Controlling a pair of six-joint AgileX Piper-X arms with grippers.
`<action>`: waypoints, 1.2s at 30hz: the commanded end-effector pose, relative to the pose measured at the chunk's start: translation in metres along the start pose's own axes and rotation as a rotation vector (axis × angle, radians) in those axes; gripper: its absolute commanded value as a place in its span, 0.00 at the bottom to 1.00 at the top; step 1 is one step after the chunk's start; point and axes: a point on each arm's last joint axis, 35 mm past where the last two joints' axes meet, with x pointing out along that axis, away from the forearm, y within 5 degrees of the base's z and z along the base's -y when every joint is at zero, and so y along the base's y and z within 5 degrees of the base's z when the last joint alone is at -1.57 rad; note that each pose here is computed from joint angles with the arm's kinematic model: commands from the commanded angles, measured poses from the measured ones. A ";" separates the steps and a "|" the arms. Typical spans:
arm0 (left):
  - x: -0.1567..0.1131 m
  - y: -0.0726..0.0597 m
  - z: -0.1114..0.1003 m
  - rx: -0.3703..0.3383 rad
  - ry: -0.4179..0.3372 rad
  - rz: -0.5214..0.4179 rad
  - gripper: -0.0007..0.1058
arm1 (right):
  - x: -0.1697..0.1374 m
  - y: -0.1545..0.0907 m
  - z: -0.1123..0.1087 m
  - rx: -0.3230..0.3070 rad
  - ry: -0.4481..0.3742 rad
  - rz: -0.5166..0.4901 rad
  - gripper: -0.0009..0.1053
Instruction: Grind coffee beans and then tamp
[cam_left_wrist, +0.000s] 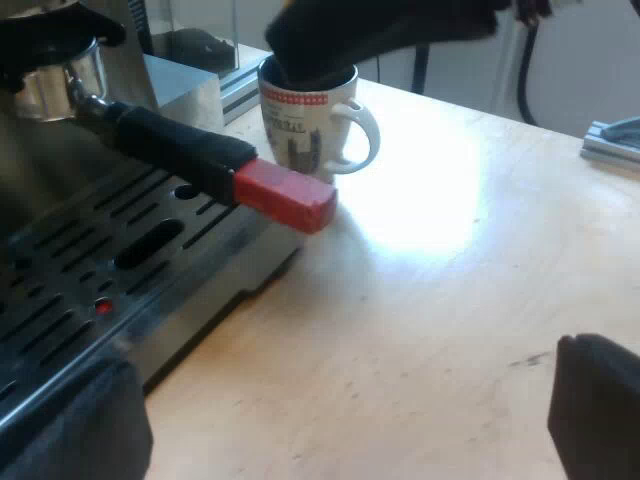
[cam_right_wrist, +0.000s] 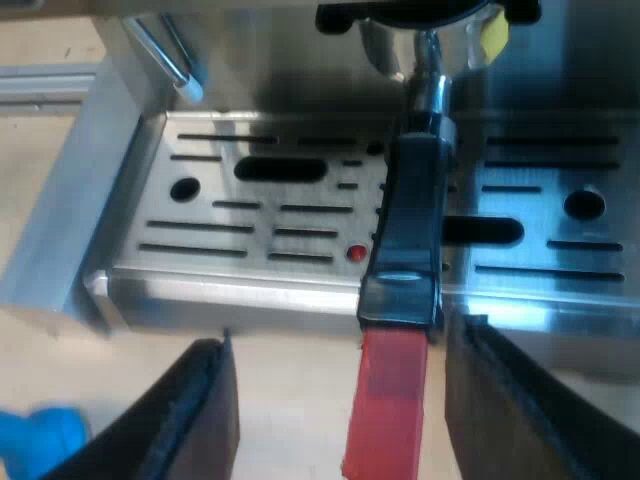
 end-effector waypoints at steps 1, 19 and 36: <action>0.000 -0.002 0.002 0.017 -0.011 -0.035 0.78 | 0.008 0.000 0.009 -0.001 0.060 0.046 0.47; 0.000 -0.002 0.002 0.017 -0.011 -0.035 0.78 | 0.062 -0.010 -0.007 -0.013 0.254 -0.018 0.47; 0.000 -0.002 0.002 0.020 -0.015 -0.033 0.78 | 0.081 -0.011 -0.046 -0.031 0.197 -0.011 0.45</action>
